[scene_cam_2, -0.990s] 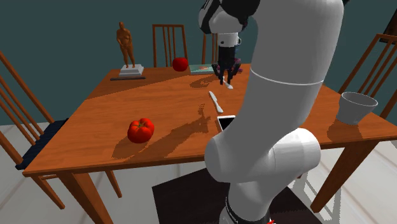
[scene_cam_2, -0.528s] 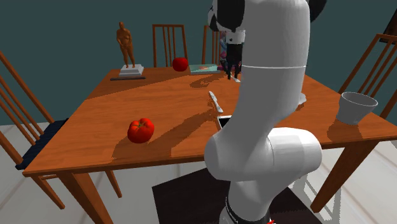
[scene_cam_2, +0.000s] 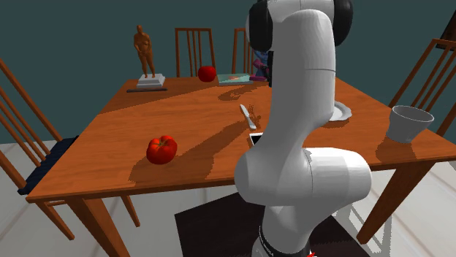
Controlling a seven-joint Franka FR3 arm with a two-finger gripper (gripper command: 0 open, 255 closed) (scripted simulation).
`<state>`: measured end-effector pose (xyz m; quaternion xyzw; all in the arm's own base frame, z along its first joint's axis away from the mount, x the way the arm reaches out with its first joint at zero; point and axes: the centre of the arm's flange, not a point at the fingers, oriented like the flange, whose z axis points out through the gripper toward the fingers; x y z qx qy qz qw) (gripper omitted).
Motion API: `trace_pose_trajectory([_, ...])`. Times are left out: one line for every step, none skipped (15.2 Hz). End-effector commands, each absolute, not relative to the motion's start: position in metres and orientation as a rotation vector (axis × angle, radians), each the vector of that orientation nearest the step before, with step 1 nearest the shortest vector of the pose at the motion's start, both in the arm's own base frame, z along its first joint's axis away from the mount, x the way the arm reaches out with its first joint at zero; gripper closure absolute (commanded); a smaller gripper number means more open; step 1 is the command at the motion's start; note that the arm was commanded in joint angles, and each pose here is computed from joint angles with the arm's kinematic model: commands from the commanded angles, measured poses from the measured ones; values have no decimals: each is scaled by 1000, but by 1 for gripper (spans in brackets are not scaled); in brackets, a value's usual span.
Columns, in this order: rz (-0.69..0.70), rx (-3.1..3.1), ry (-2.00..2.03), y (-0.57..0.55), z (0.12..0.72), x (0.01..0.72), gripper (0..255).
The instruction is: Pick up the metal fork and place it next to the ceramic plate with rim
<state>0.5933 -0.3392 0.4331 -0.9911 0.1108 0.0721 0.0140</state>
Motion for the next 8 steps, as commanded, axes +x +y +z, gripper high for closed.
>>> trace_pose_trajectory([223,-3087,344,-340,423,594,255])
trace_pose_trajectory([223,-3087,344,-340,418,594,255])
trace_pose_trajectory([223,-3087,344,-340,412,594,255])
trace_pose_trajectory([223,-3087,344,-340,407,594,255])
trace_pose_trajectory([223,-3087,344,-340,402,594,255])
trace_pose_trajectory([223,-3087,344,-340,396,594,255])
trace_pose_trajectory([223,-3087,344,-340,391,594,255])
trace_pose_trajectory([223,-3087,344,-340,386,594,255])
